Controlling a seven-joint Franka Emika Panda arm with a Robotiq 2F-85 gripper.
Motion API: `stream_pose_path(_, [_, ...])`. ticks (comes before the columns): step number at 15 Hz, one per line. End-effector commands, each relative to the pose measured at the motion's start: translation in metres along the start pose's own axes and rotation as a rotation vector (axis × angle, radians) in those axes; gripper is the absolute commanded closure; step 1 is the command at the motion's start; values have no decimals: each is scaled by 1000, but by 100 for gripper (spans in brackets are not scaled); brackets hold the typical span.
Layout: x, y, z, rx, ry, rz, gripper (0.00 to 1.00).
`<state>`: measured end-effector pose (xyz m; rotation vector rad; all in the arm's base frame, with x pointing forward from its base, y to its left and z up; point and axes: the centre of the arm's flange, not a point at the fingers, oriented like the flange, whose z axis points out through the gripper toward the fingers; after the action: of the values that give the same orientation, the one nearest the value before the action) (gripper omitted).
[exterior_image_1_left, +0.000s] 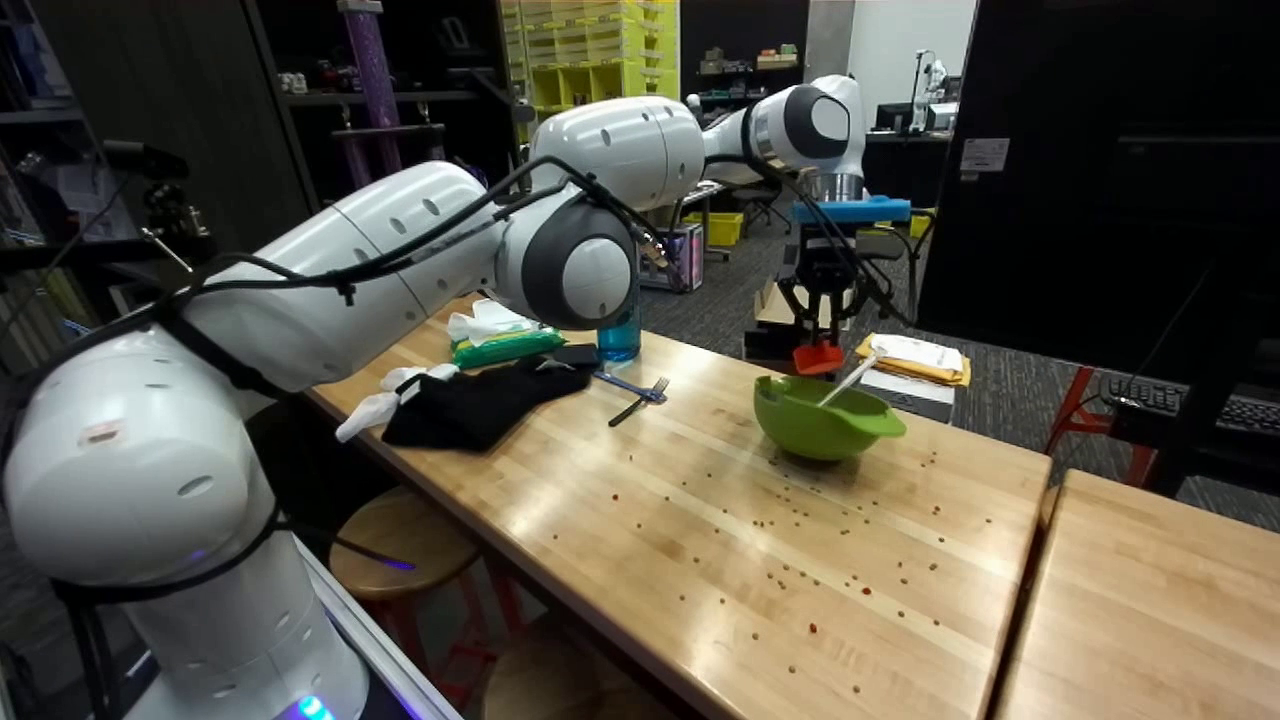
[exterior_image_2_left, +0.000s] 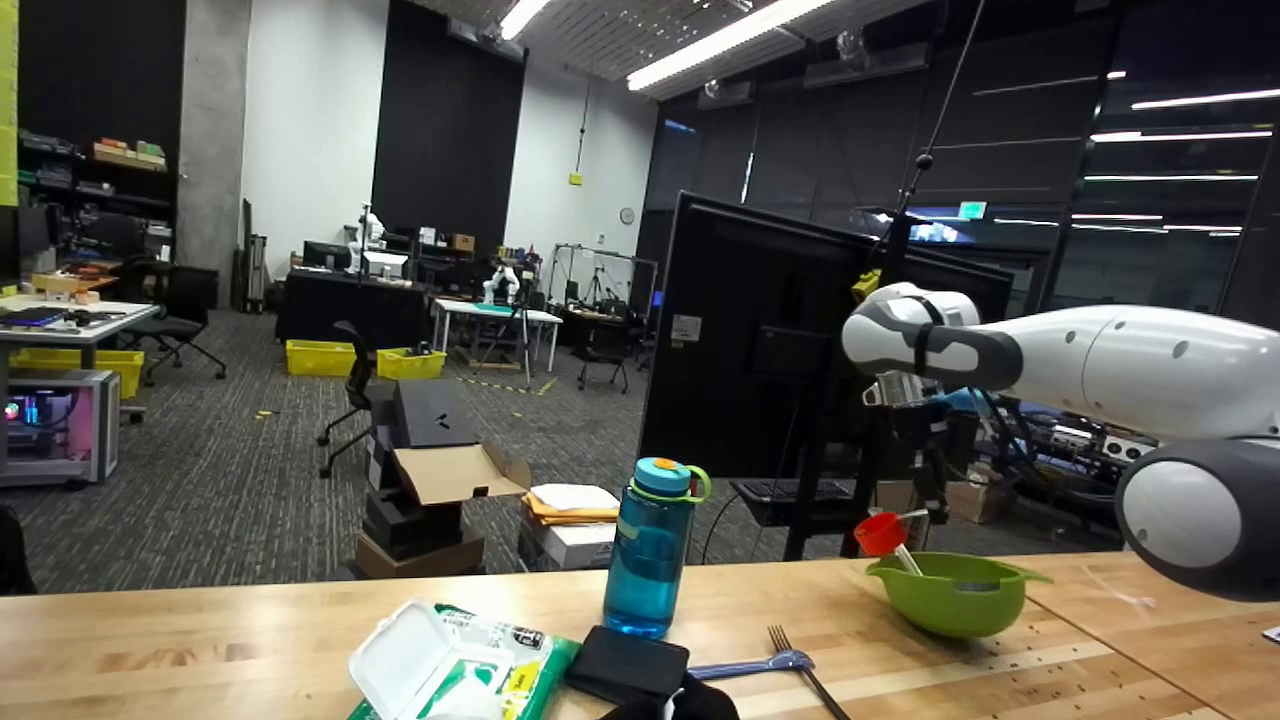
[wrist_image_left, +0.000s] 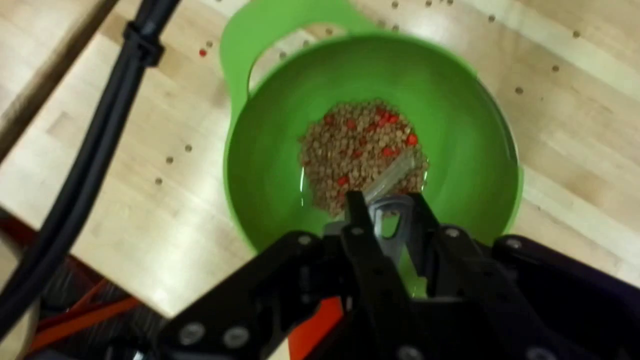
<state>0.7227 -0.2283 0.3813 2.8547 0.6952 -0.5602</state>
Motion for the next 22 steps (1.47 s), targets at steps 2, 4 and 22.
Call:
stream_pose_path(2, [-28, -57, 15, -62, 220, -37, 94])
stream_pose_path(4, [-16, -58, 9, -72, 276, -64, 94])
stream_pose_path(22, [60, -116, 31, 111, 415, -389, 94])
